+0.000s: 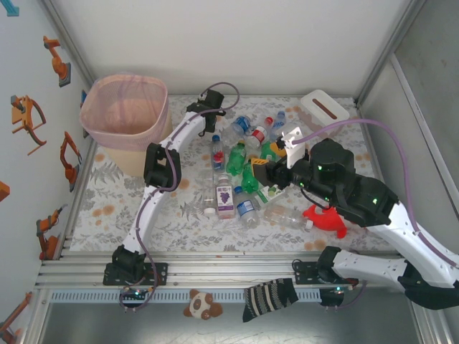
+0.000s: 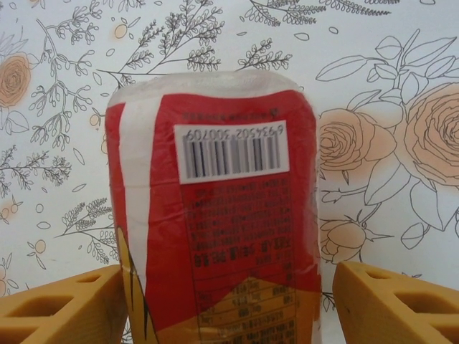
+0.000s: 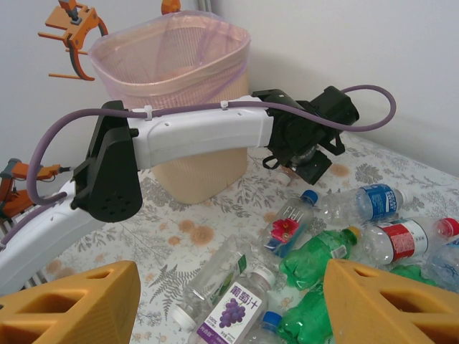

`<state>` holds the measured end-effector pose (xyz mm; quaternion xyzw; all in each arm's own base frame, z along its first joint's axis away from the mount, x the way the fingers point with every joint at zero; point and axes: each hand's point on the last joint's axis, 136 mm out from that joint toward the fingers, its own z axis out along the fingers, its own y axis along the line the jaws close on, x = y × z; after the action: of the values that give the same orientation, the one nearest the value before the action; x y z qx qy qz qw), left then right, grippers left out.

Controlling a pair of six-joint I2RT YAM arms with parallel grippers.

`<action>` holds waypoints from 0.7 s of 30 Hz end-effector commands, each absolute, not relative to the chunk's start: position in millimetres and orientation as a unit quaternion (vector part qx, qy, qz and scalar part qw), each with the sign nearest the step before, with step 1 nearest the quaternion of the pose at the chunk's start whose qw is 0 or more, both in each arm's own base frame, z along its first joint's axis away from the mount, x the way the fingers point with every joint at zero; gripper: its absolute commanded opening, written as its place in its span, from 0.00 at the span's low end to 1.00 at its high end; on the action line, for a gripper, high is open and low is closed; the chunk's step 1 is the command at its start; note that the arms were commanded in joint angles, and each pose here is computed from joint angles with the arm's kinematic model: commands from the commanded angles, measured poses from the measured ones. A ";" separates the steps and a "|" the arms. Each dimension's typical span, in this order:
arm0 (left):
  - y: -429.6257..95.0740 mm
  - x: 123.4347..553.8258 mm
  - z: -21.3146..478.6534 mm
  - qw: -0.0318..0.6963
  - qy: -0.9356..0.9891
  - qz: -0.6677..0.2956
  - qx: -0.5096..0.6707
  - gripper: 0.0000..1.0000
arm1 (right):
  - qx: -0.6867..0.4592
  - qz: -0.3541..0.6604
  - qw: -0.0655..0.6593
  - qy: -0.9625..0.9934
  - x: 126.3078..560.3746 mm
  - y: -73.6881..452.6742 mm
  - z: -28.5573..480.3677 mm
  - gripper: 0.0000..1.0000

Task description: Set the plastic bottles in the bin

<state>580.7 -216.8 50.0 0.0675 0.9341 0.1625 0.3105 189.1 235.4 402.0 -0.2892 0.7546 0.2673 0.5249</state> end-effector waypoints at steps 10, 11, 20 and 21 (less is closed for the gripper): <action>-213.3 575.5 34.6 0.287 0.944 0.153 0.057 0.70 | -0.282 0.276 0.531 0.750 188.2 236.0 409.8 0.68; -213.2 575.6 35.8 0.288 0.944 0.153 0.058 0.68 | -0.283 0.276 0.532 0.749 187.7 235.6 410.4 0.68; -216.7 577.3 73.5 0.314 0.937 0.141 0.062 0.63 | -0.280 0.280 0.534 0.747 185.9 233.4 413.7 0.67; -217.8 577.2 79.6 0.318 0.936 0.137 0.063 0.62 | -0.280 0.281 0.535 0.746 185.4 232.8 414.5 0.67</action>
<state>578.2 -217.1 45.5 0.0644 0.9396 0.1499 0.3008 189.1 235.5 402.0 -0.2893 0.7545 0.2675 0.5248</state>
